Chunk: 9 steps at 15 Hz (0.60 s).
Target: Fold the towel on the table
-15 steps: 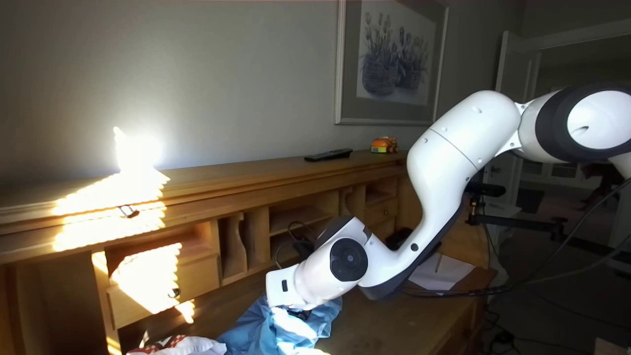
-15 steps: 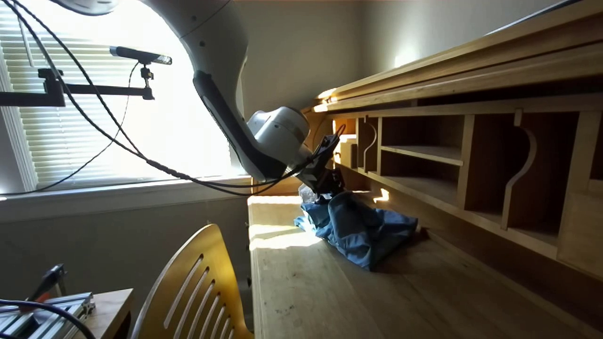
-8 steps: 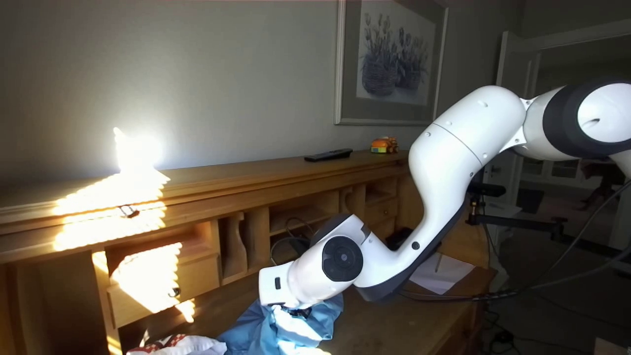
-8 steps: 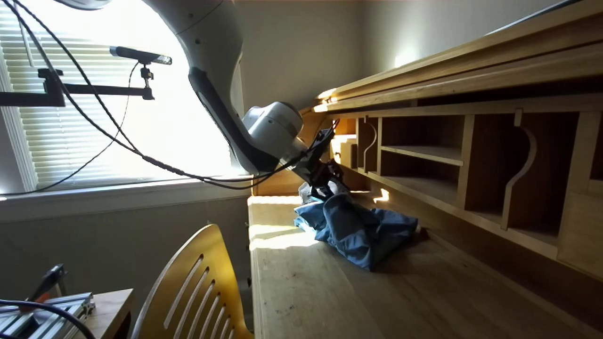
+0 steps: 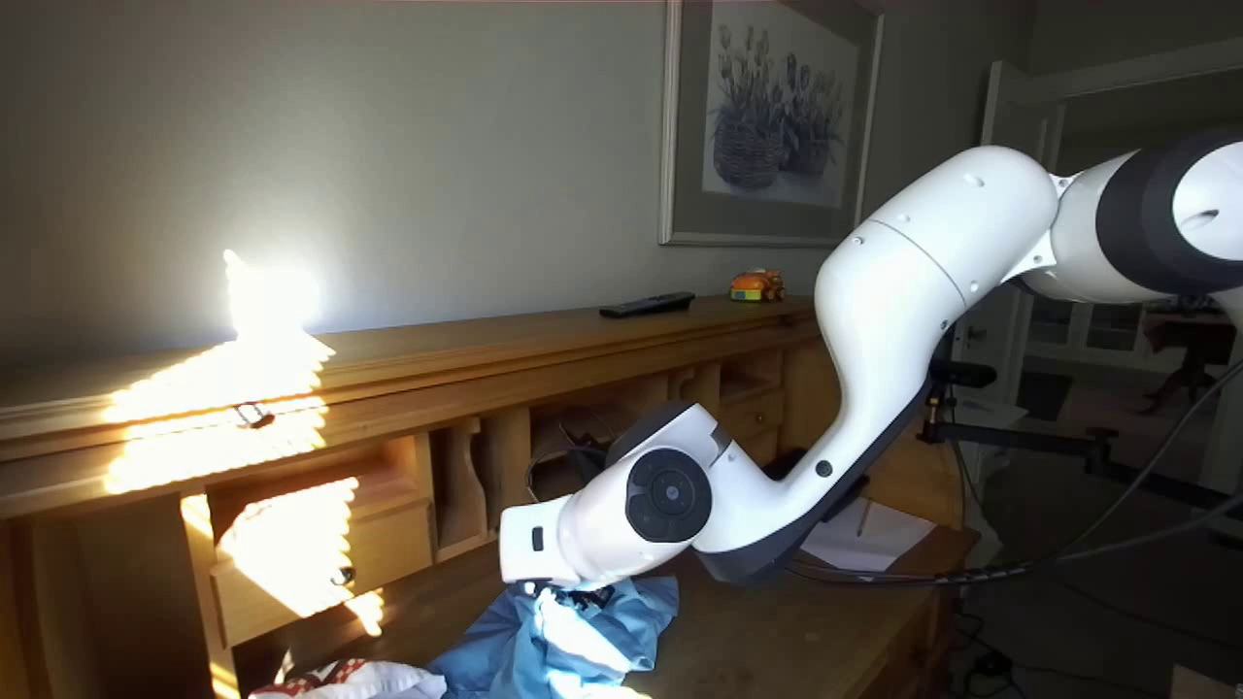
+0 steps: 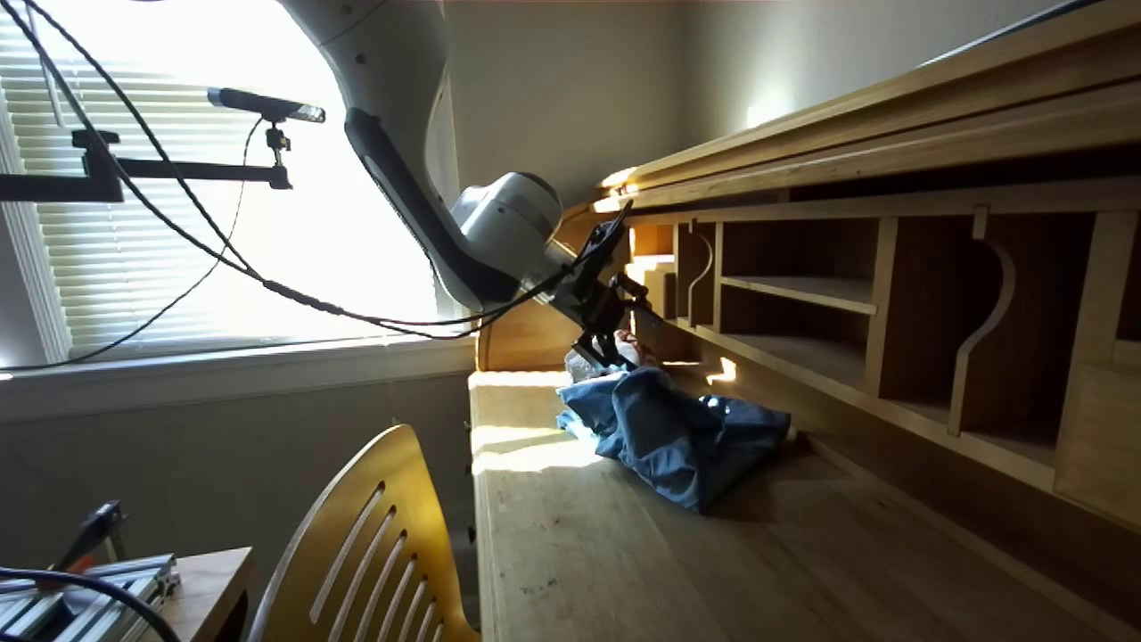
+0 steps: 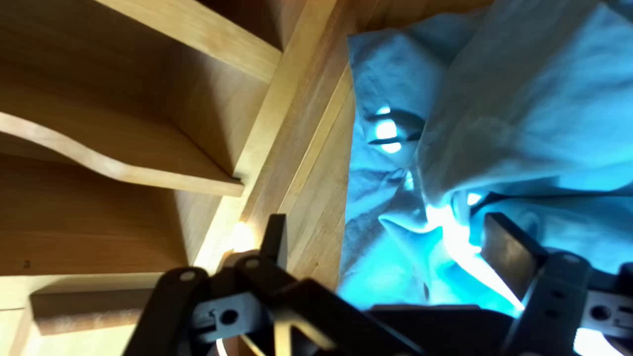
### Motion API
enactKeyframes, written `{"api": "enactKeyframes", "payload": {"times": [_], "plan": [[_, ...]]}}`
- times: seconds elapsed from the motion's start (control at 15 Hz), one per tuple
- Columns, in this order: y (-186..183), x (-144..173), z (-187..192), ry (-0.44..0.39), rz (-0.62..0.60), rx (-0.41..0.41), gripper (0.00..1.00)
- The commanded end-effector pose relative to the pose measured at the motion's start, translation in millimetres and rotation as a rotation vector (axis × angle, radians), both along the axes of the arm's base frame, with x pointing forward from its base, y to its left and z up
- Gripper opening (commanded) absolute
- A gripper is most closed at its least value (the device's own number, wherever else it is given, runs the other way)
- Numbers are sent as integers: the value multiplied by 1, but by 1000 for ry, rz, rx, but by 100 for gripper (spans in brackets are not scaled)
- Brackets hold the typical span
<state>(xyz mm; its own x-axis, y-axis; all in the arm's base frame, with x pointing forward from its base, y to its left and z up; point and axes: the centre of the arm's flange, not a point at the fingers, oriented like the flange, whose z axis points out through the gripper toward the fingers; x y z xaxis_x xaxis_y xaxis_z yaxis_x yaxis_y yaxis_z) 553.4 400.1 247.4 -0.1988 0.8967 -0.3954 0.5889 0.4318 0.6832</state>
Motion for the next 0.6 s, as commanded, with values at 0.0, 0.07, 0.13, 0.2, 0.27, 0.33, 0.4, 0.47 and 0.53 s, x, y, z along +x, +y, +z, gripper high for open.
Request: {"api": "enactKeyframes", "payload": {"times": [0.0,0.07,0.13,0.2,0.27,0.33,0.4,0.47,0.53], "plan": [[3,-23,30,-17,-2,-13,100],[5,-28,36,-13,-2,-10,100],[7,-37,44,10,-7,-5,100],[10,-48,51,55,-16,15,100],[13,-63,56,129,-27,36,100],[17,-77,60,197,-32,54,100],[21,-94,63,251,-40,71,100],[24,-109,66,305,-41,98,100],[28,-127,74,363,-51,114,100]]}}
